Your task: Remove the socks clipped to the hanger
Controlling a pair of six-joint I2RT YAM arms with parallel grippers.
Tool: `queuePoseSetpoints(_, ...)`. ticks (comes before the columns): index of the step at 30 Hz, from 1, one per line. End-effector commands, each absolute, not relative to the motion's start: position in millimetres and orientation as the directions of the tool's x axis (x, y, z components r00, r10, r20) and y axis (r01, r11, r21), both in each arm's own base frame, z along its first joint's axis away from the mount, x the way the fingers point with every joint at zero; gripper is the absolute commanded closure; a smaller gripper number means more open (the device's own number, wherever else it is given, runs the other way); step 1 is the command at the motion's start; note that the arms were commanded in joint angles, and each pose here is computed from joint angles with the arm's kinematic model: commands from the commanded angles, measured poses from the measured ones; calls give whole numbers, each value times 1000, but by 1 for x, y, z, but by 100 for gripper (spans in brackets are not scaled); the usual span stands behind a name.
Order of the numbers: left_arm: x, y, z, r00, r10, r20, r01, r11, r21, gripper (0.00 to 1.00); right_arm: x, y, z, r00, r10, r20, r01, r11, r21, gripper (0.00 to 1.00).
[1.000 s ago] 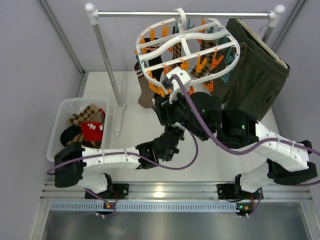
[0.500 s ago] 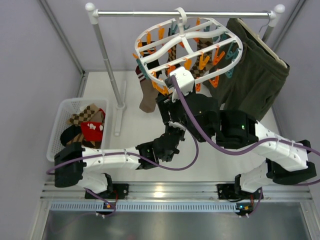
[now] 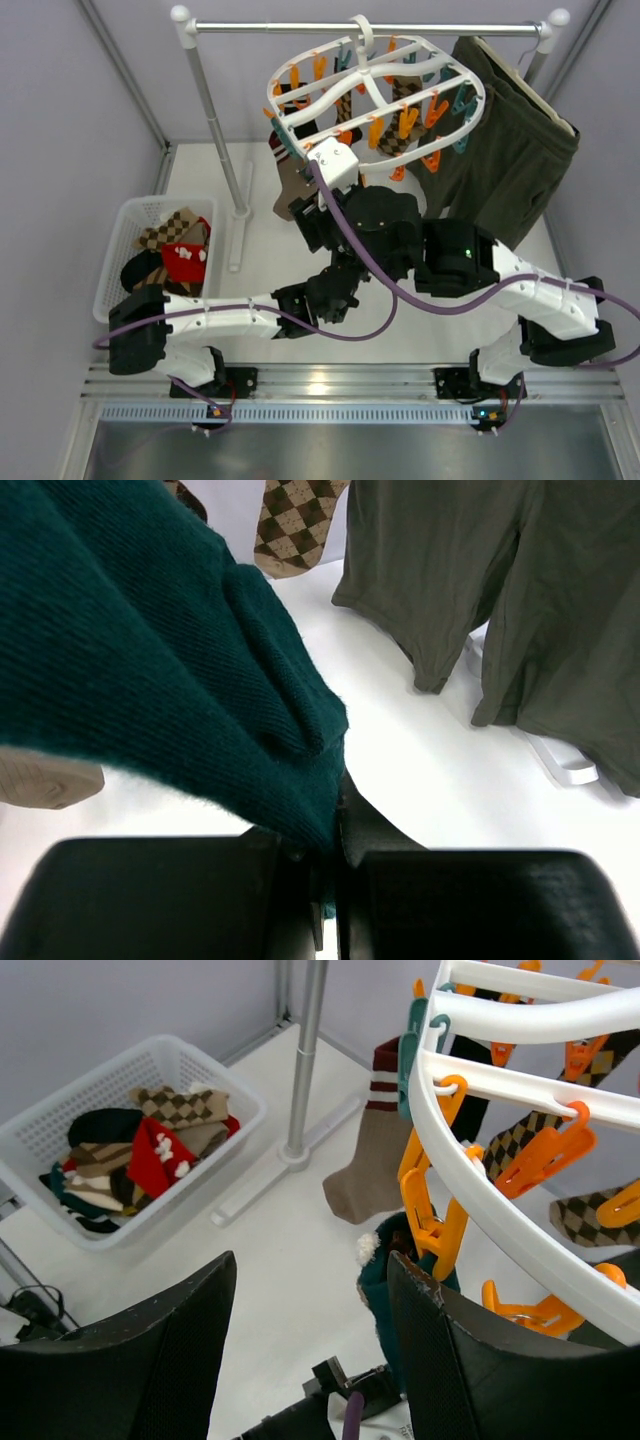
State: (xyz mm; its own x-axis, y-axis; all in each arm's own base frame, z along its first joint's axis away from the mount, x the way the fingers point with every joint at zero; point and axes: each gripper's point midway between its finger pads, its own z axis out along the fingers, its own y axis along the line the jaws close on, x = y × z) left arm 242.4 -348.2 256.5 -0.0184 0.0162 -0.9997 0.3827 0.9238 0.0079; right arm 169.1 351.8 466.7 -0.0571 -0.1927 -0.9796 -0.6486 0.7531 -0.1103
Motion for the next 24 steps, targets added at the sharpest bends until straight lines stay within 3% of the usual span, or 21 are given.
queuePoseSetpoints(1,241,-355,280,7,-61,-998,400,915,-53,100,181,348,487,-10,-178,-984,-565,813,-141,40)
queuePoseSetpoints(16,239,-351,285,12,-75,-997,403,913,-63,100,234,327,472,-32,-281,-959,-285,922,-260,39)
queuePoseSetpoints(24,241,-350,280,10,-57,-998,390,919,-49,100,227,328,475,-33,-263,-964,-316,918,-239,39)
